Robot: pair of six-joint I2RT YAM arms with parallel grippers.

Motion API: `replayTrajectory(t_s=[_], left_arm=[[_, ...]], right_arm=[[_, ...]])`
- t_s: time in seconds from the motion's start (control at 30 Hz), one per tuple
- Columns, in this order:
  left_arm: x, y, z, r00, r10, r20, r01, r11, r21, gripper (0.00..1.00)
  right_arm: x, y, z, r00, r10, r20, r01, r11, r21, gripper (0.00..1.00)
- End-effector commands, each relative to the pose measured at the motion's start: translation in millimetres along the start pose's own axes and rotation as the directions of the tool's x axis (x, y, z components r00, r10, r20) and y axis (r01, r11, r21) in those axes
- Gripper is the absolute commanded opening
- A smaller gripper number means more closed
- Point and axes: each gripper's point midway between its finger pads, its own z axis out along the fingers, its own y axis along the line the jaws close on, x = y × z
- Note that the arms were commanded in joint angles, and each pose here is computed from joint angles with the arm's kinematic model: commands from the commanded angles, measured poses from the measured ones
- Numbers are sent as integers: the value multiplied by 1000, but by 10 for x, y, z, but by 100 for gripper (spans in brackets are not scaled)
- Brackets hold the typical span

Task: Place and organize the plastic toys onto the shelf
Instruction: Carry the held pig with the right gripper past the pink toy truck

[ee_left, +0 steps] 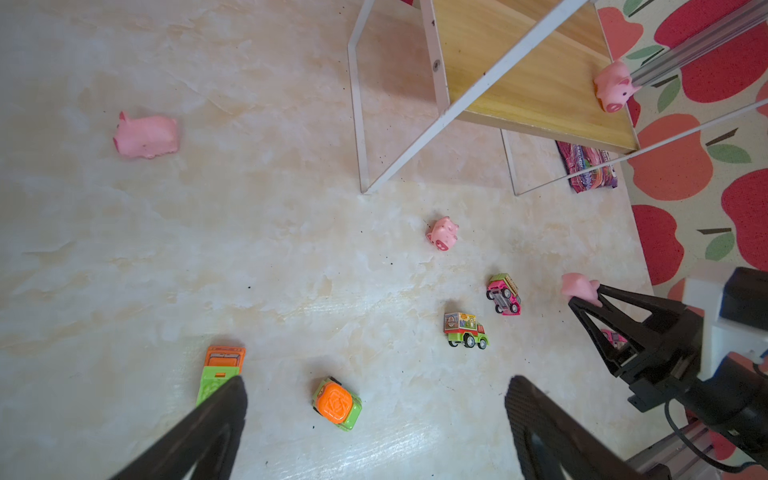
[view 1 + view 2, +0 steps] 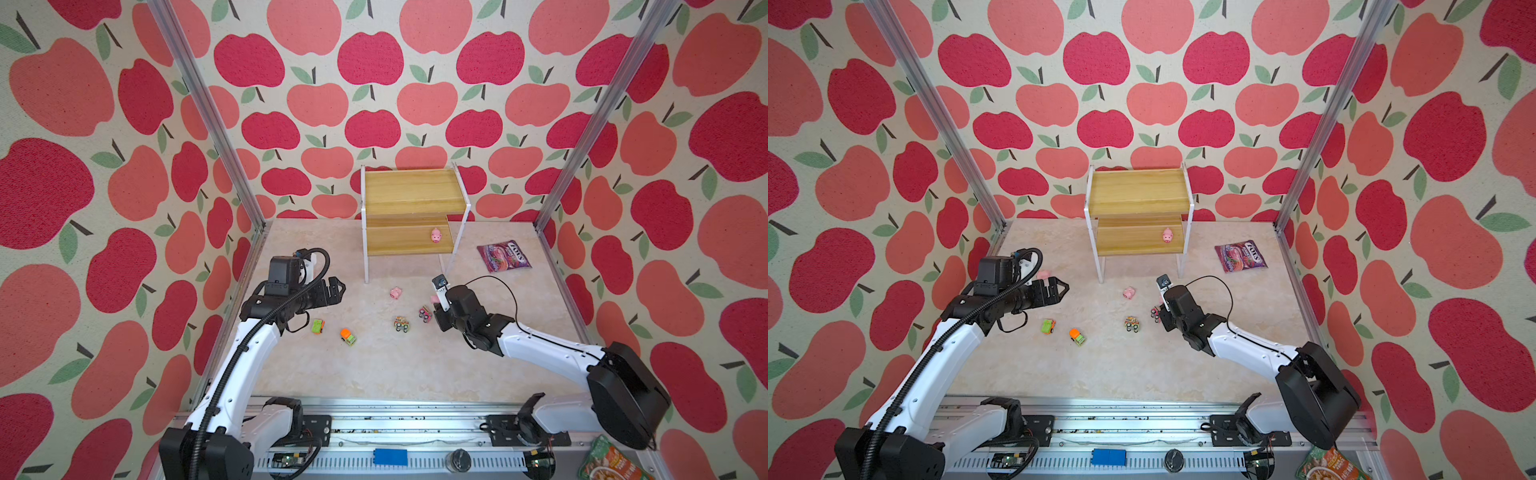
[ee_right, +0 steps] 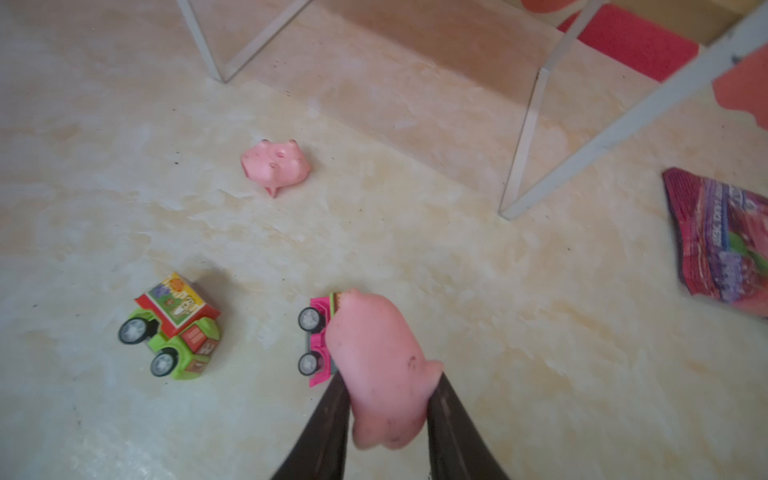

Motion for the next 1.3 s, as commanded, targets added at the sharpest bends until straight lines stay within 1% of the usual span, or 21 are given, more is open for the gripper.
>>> replayTrajectory(t_s=[0.0,0.07,0.23,0.47,0.57,0.67,0.8,0.9,1.0,1.1,1.13,1.2,1.27], left_arm=[[25,-43,-70,999,46,4,-46,999,-11,100],[26,-73,-88,998,56,11,-56,998,-5,100],[24,-117,-98,997,70,15,-70,997,8,100],[16,-134,-122,997,77,23,-77,997,10,100],[13,-140,-137,996,80,26,-80,997,10,100],[11,-141,-150,996,81,32,-81,997,11,100],[13,-137,-158,996,81,34,-82,997,8,100],[14,-146,-157,996,82,34,-82,997,11,100],[14,-149,-157,996,82,34,-82,997,13,100],[14,-163,-160,996,86,36,-87,996,17,100],[19,-168,-157,995,88,36,-89,996,19,100],[27,-186,-155,995,92,34,-93,995,26,100],[37,-205,-152,995,97,32,-98,995,33,100]], right_arm=[[290,-254,38,982,173,-78,-162,978,132,33],[395,-330,91,967,232,-107,-211,961,179,33],[571,-395,214,936,323,-142,-282,926,250,33],[748,-399,342,894,405,-189,-336,888,315,33],[744,-358,369,882,426,-202,-355,882,310,35],[677,-247,385,887,413,-209,-353,896,271,41],[574,-135,354,896,391,-211,-350,914,207,53],[473,-112,270,908,373,-189,-345,924,164,57],[311,-67,159,939,321,-126,-313,947,78,60],[123,23,36,972,234,-31,-235,971,-48,62],[80,33,-9,979,202,1,-201,977,-71,63],[33,-65,-76,982,179,58,-176,983,-49,64],[-4,-127,-128,977,188,106,-182,981,-63,65]])
